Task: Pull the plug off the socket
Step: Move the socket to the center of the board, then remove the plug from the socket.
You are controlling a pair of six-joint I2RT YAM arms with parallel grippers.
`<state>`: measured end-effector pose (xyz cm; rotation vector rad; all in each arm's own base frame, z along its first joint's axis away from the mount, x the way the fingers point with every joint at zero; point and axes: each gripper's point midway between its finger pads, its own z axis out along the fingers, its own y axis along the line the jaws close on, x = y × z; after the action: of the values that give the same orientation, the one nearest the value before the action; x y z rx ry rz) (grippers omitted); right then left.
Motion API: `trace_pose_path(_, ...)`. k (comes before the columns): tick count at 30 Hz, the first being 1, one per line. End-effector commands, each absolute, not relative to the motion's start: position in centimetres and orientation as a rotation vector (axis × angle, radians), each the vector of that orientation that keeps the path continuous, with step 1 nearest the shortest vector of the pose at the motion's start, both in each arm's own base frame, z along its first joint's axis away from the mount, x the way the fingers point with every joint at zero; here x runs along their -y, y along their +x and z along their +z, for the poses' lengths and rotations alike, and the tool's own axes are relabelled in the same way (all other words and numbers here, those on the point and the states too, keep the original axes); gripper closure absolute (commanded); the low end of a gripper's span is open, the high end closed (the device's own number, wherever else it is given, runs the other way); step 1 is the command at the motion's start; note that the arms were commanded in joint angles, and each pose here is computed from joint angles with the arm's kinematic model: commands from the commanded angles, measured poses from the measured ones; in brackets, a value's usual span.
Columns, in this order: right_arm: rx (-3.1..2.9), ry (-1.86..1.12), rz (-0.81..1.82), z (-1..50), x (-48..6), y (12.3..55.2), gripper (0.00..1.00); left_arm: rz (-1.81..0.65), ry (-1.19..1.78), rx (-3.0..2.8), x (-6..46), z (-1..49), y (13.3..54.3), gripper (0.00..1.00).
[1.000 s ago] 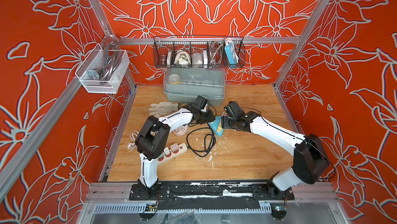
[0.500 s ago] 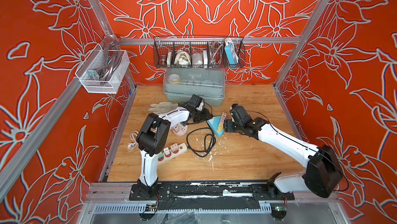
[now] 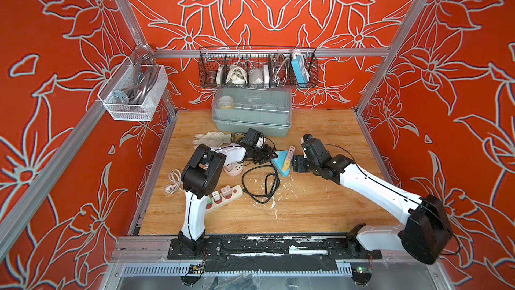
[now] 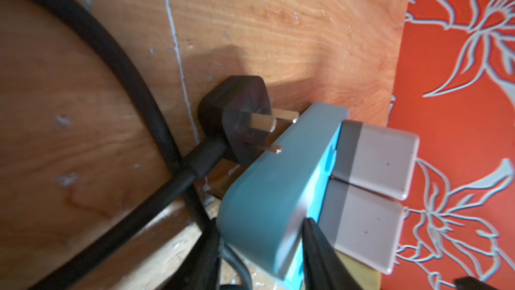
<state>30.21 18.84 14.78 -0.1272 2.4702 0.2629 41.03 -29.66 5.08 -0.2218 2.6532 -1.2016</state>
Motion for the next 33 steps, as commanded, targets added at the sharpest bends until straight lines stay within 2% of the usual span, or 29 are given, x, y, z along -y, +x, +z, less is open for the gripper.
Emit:
trace_pose_path(1,-2.509,-0.102,0.172,14.1,-17.2,29.6,0.26,-1.277,-0.314,-2.660,29.9,4.6,39.2,0.60)
trace_pose_path(6,-2.582,0.010,0.096,13.8,-15.9,28.9,0.24,-1.343,-0.419,-2.599,30.5,5.0,36.9,0.66)
trace_pose_path(11,-2.669,-0.019,0.120,13.4,-16.9,28.5,0.25,-1.336,-0.516,-2.581,31.0,4.7,34.9,0.68)
trace_pose_path(15,-2.710,-0.054,0.163,12.5,-18.1,28.6,0.29,-1.312,-0.562,-2.549,30.3,4.5,34.6,0.51)
trace_pose_path(19,-2.703,-0.048,0.136,12.7,-18.5,29.9,0.31,-1.285,-0.516,-2.546,29.9,4.6,35.9,0.43)
trace_pose_path(28,-2.779,-0.027,0.180,12.2,-19.4,33.9,0.40,-1.386,-0.434,-2.554,31.3,4.0,37.0,0.51)
trace_pose_path(33,-2.799,0.007,0.089,11.6,-18.9,35.6,0.44,-1.411,-0.417,-2.555,31.6,3.6,36.8,0.55)
